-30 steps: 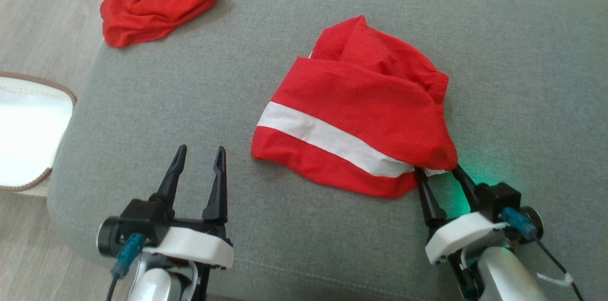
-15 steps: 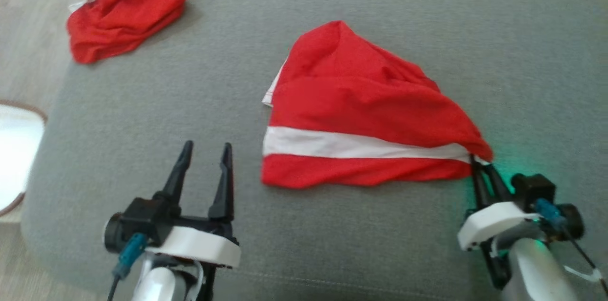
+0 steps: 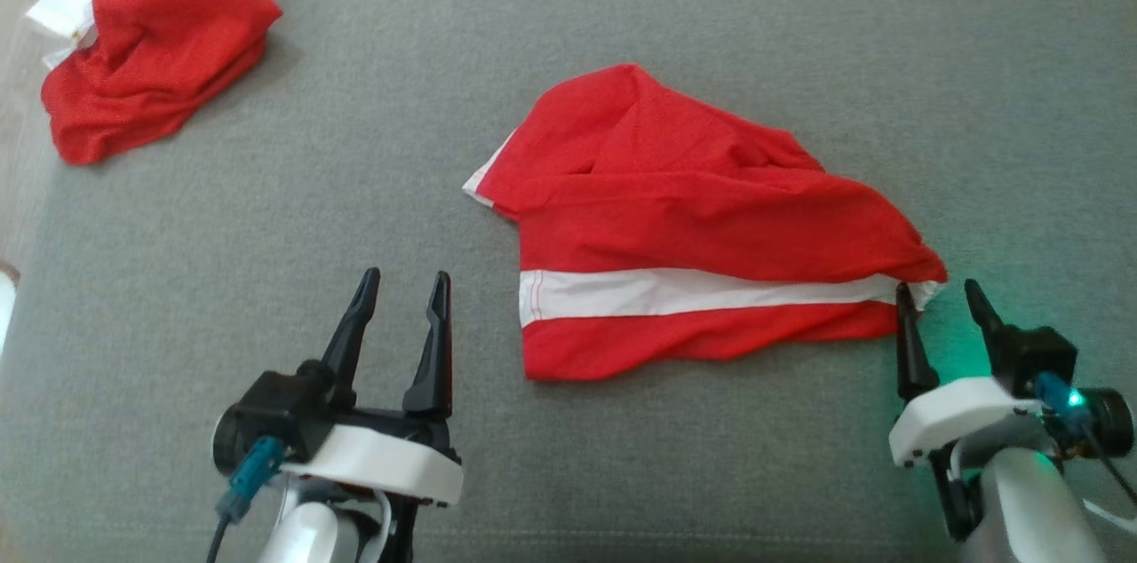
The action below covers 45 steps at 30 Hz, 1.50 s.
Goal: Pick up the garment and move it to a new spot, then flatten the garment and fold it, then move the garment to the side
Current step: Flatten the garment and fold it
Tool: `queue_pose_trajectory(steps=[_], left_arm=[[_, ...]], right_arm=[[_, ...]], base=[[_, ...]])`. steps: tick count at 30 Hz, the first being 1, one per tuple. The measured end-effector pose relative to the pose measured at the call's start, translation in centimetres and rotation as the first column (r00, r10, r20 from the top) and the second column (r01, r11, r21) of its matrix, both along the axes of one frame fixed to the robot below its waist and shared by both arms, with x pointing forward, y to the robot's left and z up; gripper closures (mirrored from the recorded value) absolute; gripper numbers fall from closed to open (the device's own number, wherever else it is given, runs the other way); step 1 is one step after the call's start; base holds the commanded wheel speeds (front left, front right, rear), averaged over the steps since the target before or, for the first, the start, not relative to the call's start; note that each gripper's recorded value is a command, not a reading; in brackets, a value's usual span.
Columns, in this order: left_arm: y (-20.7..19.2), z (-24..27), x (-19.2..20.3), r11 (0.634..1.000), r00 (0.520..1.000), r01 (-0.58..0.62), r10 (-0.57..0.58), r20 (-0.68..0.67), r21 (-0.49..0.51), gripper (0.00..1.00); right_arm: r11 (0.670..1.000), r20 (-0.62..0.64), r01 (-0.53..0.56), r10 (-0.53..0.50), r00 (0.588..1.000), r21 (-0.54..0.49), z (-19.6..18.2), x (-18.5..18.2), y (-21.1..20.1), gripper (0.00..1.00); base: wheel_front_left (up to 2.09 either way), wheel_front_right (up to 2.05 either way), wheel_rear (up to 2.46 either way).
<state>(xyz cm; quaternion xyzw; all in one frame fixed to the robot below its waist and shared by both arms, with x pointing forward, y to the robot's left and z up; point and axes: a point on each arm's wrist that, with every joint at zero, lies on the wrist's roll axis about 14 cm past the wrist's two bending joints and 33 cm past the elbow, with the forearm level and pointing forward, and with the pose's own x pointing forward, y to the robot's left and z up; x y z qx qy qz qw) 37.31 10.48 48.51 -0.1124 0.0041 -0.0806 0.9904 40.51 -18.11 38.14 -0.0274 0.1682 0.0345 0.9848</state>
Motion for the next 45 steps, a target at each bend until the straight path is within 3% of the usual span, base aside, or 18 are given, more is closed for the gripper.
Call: queue_pose_trajectory(steps=[8,21,30,45], left_arm=[[-0.8,1.5,-0.1,0.999,0.999,0.020,-0.019,0.040,-0.026,0.00],[-1.3,2.6,-2.1,0.999,0.997,0.025,-0.023,0.067,-0.029,0.00],[0.2,1.2,-3.5,1.000,0.999,-0.029,0.029,0.026,-0.011,0.00],[1.1,0.7,-3.5,0.999,0.998,-0.054,0.054,0.010,-0.005,0.00]], right_arm=[[0.999,0.056,0.037,-0.037,0.998,0.006,1.7,-2.4,-1.3,0.00],[0.997,0.332,0.008,-0.031,0.943,0.071,10.5,-2.7,-0.3,0.00],[0.994,0.365,-0.046,0.005,0.931,0.103,11.5,-3.4,1.6,0.00],[0.991,0.359,-0.048,-0.001,0.933,0.127,11.3,-3.3,1.7,0.00]], base=[[0.00,0.00,0.00],[0.00,0.00,0.00],[0.00,0.00,0.00],[0.00,0.00,0.00]])
